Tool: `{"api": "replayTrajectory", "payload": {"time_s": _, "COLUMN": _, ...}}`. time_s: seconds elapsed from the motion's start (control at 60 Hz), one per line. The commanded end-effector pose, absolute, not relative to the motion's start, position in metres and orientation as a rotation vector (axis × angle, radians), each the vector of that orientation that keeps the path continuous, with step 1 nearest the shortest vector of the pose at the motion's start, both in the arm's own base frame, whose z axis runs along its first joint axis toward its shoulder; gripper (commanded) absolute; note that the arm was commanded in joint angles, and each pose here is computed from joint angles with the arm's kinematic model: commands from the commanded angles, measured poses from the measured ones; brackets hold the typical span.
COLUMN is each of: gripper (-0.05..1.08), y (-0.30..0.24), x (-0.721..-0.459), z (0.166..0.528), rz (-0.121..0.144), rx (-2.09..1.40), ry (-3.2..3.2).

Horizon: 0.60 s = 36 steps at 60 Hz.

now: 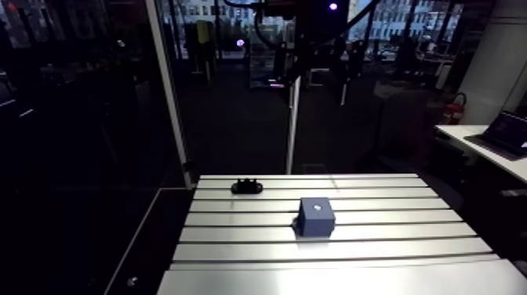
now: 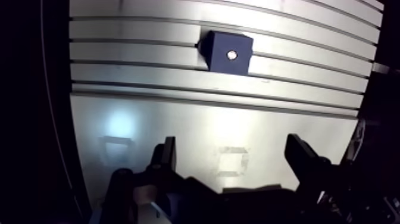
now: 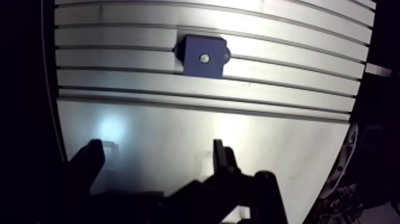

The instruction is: Pick up the M10 bolt and insert it into the hex recess until seated.

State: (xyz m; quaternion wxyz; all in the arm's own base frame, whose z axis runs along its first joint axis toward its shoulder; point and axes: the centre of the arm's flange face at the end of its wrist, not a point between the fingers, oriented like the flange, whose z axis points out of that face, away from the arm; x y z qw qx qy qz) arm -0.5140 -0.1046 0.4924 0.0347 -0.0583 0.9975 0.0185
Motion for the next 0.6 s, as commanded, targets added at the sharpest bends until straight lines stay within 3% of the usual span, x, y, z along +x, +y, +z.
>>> {"api": "replayTrajectory", "payload": {"time_s": 0.017, "gripper": 0.01, "y": -0.105, "x": -0.509, "z": 0.503, "rz": 0.066, "rx": -0.185, "ry": 3.081}}
{"api": "replayTrajectory", "payload": {"time_s": 0.6, "gripper": 0.01, "y": -0.106, "x": -0.511, "z": 0.512, "rz": 0.061, "rx": -0.186, "ry": 3.092}}
